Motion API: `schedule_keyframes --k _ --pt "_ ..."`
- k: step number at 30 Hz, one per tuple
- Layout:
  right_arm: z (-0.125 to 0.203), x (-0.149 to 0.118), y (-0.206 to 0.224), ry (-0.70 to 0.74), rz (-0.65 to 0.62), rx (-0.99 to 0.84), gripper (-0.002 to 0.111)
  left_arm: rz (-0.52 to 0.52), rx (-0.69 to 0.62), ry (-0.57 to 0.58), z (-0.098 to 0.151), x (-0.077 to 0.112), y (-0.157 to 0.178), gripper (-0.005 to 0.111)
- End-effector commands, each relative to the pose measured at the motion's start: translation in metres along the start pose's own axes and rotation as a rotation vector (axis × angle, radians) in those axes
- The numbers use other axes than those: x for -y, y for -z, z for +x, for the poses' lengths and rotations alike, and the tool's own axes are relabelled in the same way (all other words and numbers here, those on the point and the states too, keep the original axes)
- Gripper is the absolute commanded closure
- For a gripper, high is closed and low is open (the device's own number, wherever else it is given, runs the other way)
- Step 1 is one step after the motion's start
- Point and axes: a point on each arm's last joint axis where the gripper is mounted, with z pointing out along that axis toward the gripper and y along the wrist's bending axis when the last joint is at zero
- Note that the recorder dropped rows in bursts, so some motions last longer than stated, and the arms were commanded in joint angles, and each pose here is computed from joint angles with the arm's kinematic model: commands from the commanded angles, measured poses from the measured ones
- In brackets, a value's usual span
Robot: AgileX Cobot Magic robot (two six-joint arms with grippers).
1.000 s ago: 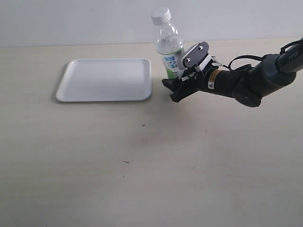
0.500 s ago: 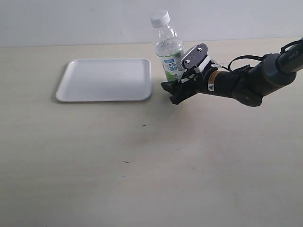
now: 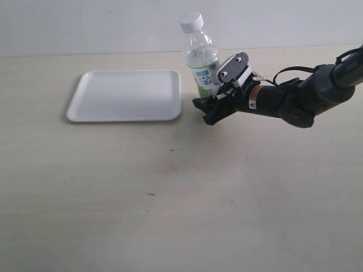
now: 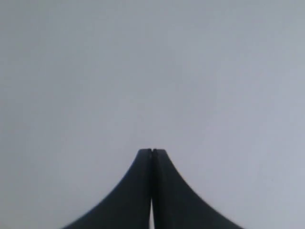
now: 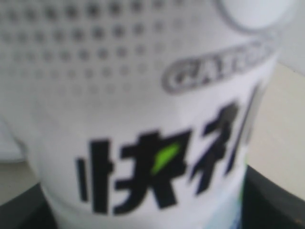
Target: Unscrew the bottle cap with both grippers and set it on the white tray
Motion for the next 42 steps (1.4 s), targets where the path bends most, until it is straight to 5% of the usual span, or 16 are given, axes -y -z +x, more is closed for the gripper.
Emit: schedule_keyframes --k 1,6,10,14,18,21,23,24,26,28,30,33,35,37,39,42 --pt "-0.010 0.000 0.002 0.012 -0.005 0.037 0.108 0.124 0.291 -0.007 -0.040 0.023 -0.006 0.107" --pt "-0.010 0.000 0.002 0.010 -0.004 0.042 0.108 0.266 0.223 -0.217 -0.066 0.075 -0.055 0.107" --pt "-0.010 0.000 0.002 0.010 -0.004 0.046 0.108 0.268 0.038 -0.249 -0.053 0.094 -0.124 0.107" --pt "-0.010 0.000 0.002 0.010 -0.004 0.046 0.108 0.298 -0.280 -0.400 -0.001 0.097 -0.201 0.107" --pt "-0.010 0.000 0.002 0.010 -0.003 0.042 0.108 0.248 -0.602 -0.421 0.054 0.091 -0.257 0.105" --pt "-0.010 0.000 0.002 0.010 -0.002 0.038 0.108 0.329 -0.842 -0.487 0.117 0.093 -0.284 0.095" --pt "-0.010 0.000 0.002 0.011 -0.004 0.038 0.108 0.412 -1.001 -0.423 0.149 0.098 -0.295 0.088" --pt "-0.010 0.000 0.002 0.011 -0.004 0.038 0.108 0.426 -1.033 -0.337 0.161 0.101 -0.307 0.086" --pt "-0.010 0.000 0.002 0.009 -0.005 0.037 0.108 0.438 -1.032 -0.341 0.174 0.099 -0.321 0.085" --pt "-0.010 0.000 0.002 0.009 -0.005 0.037 0.108 0.539 -0.988 -0.519 0.182 0.097 -0.329 0.085" --pt "-0.010 0.000 0.002 0.009 -0.005 0.037 0.108 0.670 -0.876 -0.912 0.183 0.090 -0.333 0.085" --pt "-0.010 0.000 0.002 0.012 -0.006 0.037 0.108 0.427 -0.783 -1.435 0.175 0.057 -0.347 0.085" --pt "-0.010 0.000 0.002 0.010 -0.006 0.037 0.108 0.008 -0.781 -1.815 0.156 0.022 -0.357 0.085" --pt "-0.010 0.000 0.002 0.010 -0.006 0.037 0.108 -0.190 -0.820 -1.963 0.145 0.009 -0.359 0.085" --pt "-0.010 0.000 0.002 0.010 -0.006 0.037 0.108 -0.254 -0.914 -1.858 0.140 0.000 -0.360 0.085" --pt "-0.008 0.000 0.002 0.014 -0.001 0.017 0.108 -0.192 -1.080 -1.471 0.152 0.005 -0.357 0.085"
